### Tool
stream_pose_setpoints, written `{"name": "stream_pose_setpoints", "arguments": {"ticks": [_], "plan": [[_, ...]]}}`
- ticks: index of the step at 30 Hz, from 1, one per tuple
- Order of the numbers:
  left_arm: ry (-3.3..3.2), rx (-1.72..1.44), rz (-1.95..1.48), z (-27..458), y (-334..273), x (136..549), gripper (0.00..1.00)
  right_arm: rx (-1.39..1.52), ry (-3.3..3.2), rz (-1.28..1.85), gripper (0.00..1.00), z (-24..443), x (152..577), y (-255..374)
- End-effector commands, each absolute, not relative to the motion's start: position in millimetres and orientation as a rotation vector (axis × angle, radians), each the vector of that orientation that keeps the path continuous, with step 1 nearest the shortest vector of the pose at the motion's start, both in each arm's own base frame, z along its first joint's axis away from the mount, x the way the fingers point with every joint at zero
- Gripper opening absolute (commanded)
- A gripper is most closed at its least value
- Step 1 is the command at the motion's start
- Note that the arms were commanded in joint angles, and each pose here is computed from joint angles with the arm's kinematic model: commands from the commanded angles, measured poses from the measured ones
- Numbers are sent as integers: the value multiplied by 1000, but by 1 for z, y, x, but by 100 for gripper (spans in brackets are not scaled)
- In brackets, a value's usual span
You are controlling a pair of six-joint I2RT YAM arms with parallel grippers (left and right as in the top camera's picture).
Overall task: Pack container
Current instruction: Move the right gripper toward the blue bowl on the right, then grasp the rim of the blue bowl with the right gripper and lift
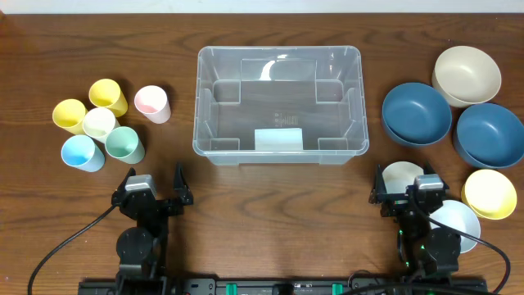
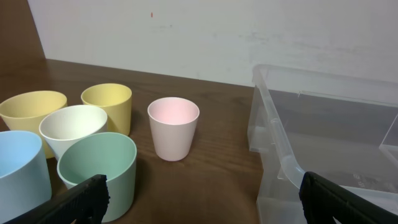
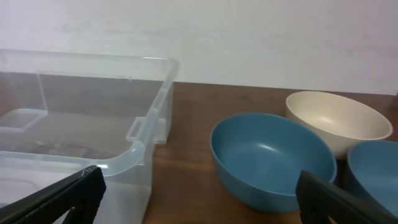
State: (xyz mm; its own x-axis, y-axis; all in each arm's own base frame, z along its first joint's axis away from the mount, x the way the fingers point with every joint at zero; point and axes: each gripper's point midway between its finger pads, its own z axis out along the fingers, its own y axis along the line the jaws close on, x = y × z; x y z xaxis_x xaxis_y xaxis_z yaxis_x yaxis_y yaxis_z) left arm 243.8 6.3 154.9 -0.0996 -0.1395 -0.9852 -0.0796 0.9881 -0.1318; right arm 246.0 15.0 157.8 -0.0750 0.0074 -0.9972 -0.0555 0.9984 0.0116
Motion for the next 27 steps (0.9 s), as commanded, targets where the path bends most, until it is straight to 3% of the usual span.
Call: {"name": "stream_pose_setpoints", "arguments": {"ticks": [1, 7, 17, 22, 27], "plan": [[1727, -166, -36, 135, 7, 244, 98, -37, 1638, 70, 99, 158, 246, 18], [1727, -166, -37, 135, 7, 244, 98, -98, 1558, 173, 99, 199, 238, 35], [1727, -166, -37, 135, 7, 244, 98, -67, 1522, 106, 99, 345, 215, 21], [1727, -166, -36, 135, 7, 244, 98, -53, 1766, 70, 99, 381, 254, 14], [1727, -166, -37, 135, 7, 244, 98, 13, 2052, 40, 99, 376, 314, -5]]}}
